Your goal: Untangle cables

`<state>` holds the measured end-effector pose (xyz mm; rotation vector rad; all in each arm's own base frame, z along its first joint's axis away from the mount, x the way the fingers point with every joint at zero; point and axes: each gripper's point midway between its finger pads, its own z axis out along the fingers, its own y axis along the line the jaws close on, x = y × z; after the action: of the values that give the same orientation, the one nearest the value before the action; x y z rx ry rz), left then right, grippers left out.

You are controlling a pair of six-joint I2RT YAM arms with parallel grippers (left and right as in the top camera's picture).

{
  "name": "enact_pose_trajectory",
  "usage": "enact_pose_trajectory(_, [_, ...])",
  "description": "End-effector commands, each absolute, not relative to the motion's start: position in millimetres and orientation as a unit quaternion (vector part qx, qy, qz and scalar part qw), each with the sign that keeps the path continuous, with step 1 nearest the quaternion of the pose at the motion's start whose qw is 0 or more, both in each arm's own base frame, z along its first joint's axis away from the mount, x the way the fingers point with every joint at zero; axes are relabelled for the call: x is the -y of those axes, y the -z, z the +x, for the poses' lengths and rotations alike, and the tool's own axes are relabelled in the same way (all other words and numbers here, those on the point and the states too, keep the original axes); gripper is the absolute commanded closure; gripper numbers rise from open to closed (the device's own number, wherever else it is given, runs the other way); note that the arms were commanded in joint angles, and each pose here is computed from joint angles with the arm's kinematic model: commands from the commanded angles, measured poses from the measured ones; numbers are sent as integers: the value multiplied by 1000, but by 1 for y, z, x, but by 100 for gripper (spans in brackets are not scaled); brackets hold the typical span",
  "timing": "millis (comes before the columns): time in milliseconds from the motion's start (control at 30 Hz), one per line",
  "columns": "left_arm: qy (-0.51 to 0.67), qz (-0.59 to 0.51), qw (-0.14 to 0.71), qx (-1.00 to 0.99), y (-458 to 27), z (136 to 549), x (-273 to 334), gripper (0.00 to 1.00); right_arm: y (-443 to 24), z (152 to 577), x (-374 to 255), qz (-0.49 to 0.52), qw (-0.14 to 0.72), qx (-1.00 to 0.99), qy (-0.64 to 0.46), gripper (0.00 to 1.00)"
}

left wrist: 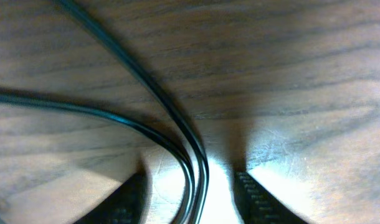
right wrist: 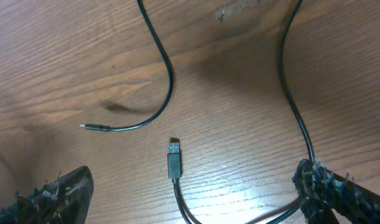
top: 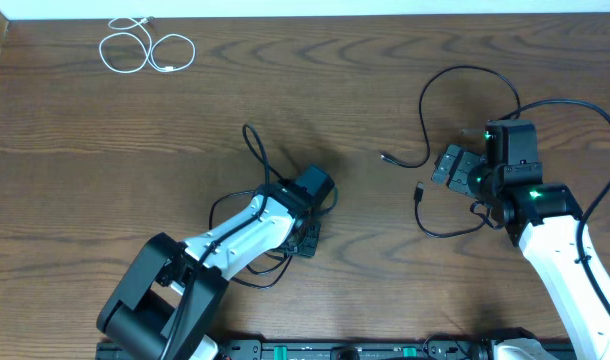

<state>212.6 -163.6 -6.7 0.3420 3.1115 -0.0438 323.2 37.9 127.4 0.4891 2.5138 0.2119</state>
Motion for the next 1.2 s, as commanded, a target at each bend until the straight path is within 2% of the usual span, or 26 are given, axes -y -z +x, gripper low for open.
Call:
enact_pose_trajectory(0, [0,109,-40,-993,30,186,149,62,-129,326,-33,181,288,-938,-69,1])
enact_pose_trajectory(67, [0,109,-41,-993,35,182,146,63,-129,326,-33,181,288,-938,-69,1])
enact_pose_trajectory(100, [0,109,-42,-993,36,181,145,70,-129,326,-33,181,288,-938,-69,1])
enact_pose_trajectory(167, [-1,109,-43,-993,36,180,145,92,-129,326,-33,181,288,-938,-69,1])
enact_pose_trajectory(367, [2,106,-37,-994,27,188,150,93,-129,326,-33,181,288,-938,-69,1])
enact_pose_trajectory(533, [22,114,-3,-993,-21,213,169,93,-129,326,-33,181,288,-938,-69,1])
enact_pose_trajectory(800, [119,113,170,-972,-158,269,203,93,-129,326,-33,181,288,-938,-69,1])
enact_pose_trajectory(867, [137,94,212,-963,-188,279,194,93,-129,326,-33,181,288,-938,-69,1])
enact_pose_trajectory(1067, [158,6,298,-941,-237,306,148,93,-129,326,-33,181,288,-938,-69,1])
enact_pose_trajectory(1167, [170,-53,372,-911,-276,328,113,92,-129,326,-33,181,288,-938,-69,1])
